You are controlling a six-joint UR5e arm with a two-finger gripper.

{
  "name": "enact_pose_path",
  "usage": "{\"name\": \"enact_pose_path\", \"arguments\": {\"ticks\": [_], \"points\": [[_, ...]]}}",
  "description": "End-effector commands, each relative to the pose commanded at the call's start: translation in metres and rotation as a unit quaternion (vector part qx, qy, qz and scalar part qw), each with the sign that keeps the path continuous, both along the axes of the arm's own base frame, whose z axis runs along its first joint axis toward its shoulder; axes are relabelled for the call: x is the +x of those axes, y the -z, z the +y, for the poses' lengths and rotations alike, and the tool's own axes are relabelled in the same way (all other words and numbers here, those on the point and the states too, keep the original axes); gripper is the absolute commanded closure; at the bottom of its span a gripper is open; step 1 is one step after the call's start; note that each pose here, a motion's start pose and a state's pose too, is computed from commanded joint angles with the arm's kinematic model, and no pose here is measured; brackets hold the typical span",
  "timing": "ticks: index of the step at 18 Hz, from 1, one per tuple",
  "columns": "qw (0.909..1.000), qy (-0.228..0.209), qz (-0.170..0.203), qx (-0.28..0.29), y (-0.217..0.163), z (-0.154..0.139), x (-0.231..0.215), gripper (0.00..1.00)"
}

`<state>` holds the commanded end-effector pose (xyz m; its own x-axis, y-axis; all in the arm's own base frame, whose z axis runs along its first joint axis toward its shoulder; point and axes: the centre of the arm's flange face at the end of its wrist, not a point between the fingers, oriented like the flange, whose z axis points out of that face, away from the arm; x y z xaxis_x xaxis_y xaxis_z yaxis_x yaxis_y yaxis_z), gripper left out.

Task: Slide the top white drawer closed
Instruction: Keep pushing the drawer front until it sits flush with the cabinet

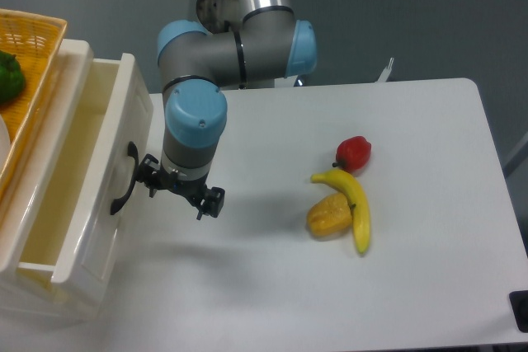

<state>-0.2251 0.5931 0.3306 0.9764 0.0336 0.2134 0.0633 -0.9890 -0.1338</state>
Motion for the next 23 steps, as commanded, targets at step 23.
{"name": "enact_pose_path", "arguments": {"ticks": [23], "points": [[0.9997, 0.022, -0.001, 0.003, -0.004, 0.008, 0.029, 0.00]]}}
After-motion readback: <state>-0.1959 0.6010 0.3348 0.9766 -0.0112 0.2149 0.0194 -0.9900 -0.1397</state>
